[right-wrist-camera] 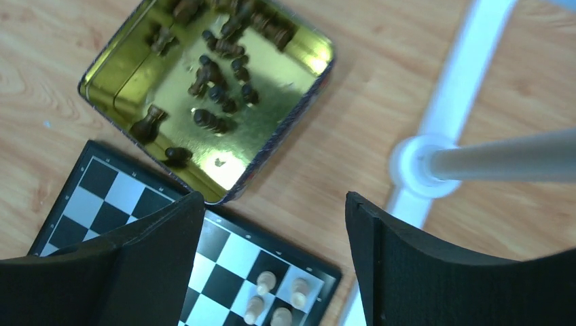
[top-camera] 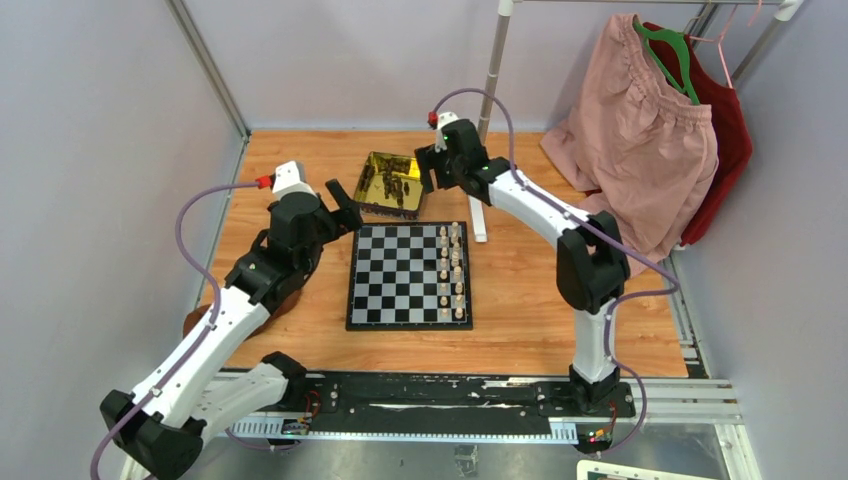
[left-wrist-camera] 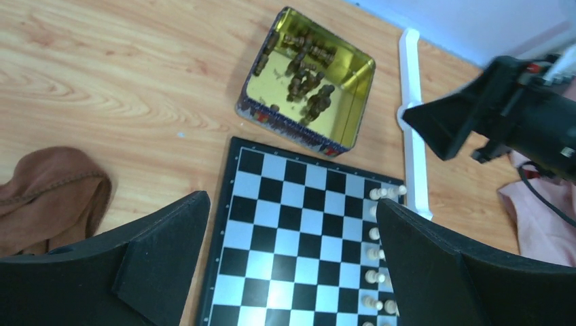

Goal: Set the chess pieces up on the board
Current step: Pick up the chess piece from the storage box.

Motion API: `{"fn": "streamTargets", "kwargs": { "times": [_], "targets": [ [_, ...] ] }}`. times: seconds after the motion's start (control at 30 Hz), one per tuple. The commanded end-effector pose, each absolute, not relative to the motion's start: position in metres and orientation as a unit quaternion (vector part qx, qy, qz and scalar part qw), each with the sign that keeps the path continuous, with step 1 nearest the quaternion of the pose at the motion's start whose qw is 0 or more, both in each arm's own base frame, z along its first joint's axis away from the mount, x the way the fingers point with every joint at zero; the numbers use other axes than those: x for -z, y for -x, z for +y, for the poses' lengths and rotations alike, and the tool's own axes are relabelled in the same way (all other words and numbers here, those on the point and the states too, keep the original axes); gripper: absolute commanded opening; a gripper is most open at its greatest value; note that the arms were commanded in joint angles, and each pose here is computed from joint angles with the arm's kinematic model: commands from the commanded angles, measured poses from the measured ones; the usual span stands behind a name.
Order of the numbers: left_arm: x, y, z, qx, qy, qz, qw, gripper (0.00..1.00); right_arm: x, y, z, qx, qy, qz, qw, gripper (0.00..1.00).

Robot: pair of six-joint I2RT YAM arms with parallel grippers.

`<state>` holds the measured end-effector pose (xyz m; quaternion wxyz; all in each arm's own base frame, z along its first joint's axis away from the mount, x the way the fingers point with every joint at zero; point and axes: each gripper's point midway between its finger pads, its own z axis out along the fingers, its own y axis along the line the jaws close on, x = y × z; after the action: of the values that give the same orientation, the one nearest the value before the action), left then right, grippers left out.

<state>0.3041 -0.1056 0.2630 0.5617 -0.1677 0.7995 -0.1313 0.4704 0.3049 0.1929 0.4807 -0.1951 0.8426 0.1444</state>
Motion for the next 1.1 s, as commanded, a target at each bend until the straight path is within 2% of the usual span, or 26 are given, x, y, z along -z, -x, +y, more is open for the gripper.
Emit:
{"fn": "streamTargets", "kwargs": {
  "times": [0.0, 0.43, 1.07],
  "targets": [
    [-0.255, -0.29, -0.103, 0.128, 0.157, 0.812, 0.548, 1.0, -0.174, -0.448, 0.348, -0.203, 0.252, 0.849, 0.418, 0.8],
    [-0.238, -0.281, -0.108, 0.148, 0.15, 0.816, 0.538, 1.0, -0.136, -0.441, 0.396, -0.216, 0.313, 0.845, 0.375, 0.72],
    [-0.244, -0.279, -0.127, 0.198, 0.093, 0.799, 0.56, 1.0, -0.108, -0.481, 0.407, -0.187, 0.312, 0.85, 0.382, 0.63]
  ]
}}
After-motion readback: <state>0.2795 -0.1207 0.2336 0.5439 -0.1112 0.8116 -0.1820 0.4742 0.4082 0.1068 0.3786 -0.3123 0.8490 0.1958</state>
